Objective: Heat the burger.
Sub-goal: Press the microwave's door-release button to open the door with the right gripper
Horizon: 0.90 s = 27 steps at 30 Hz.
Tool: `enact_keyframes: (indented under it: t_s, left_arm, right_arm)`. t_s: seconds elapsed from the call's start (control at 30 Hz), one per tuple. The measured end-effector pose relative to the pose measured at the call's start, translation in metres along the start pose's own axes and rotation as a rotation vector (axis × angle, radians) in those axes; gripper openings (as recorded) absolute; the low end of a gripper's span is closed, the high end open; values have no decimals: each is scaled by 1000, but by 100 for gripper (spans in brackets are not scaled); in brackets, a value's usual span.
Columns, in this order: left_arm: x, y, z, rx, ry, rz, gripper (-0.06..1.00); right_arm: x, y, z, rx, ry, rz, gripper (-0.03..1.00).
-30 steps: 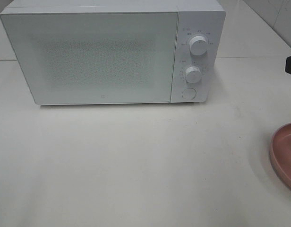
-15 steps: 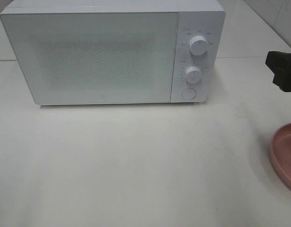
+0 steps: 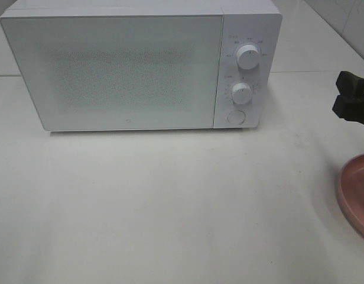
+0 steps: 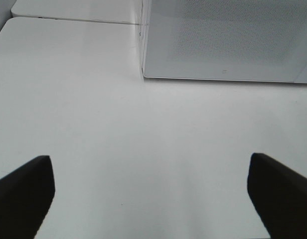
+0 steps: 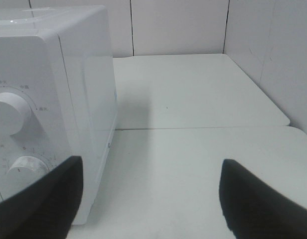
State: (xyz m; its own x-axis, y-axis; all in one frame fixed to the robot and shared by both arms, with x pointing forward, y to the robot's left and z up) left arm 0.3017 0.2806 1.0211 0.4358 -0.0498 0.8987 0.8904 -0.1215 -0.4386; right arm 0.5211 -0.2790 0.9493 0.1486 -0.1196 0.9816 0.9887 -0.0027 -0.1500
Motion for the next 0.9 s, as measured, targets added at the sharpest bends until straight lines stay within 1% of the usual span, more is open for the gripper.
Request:
enact_keyframes:
  t_s: [0.17,0.23,0.27,0.43,0.47,0.6,0.63,0.67,0.7,0.77,0.8,0.87,0.9]
  left_arm:
    - [0,0,0,0,0,0,97]
    - [0,0,0,0,0,0,97]
    - [0,0,0,0,0,0,97]
    - [0,0,0,0,0,0,97]
    - [0,0,0,0,0,0,97]
    - [0,0,0,0,0,0,97]
    - [0,0,0,0,0,0,97]
    - [0,0,0,0,0,0,97]
    - [0,0,0,0,0,0,97]
    - [0,0,0,0,0,0,97]
    - [0,0,0,0,0,0,97]
    - [0,0,0,0,0,0,97]
    - [0,0,0,0,0,0,97]
  right_arm:
    - [-19,4,18,7,-39,34,74]
    - [-22,4,21,5,-41,39,74]
    - [-28,3,27,4,-46,44,74]
    - [-38,1,36,-16,-75,56,74]
    - [-47,-1,43,-14,-97,80,74]
    - [-57,-1,51,-22,-104,112,74]
    - [-60,1,59,-23,-99,117,74]
    - [-61,2,64,-19,-98,117,74]
    - [-61,2,64,-19,-98,117,74]
    - [-63,5,85,13,-118,113,74]
    - [-63,5,85,13,-118,113,74]
    - [-65,7,99,43,-134,110,74]
    - [-65,7,99,43,-134,110,74]
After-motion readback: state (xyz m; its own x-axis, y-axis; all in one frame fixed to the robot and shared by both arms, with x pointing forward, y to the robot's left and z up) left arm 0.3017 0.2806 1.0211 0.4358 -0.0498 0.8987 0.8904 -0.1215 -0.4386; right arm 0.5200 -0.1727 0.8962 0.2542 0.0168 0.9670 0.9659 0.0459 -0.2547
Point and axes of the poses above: a point on each arm's last joint axis where the gripper is mounted, y pointing out along that axis toward the gripper, z along the wrist's bending axis when the last joint is at zero, x = y × z, the point moved 8 cm from there along y, pointing out along that axis toward the gripper, and after that the axes turned 5 degrees about y, right-handed, at the moved point
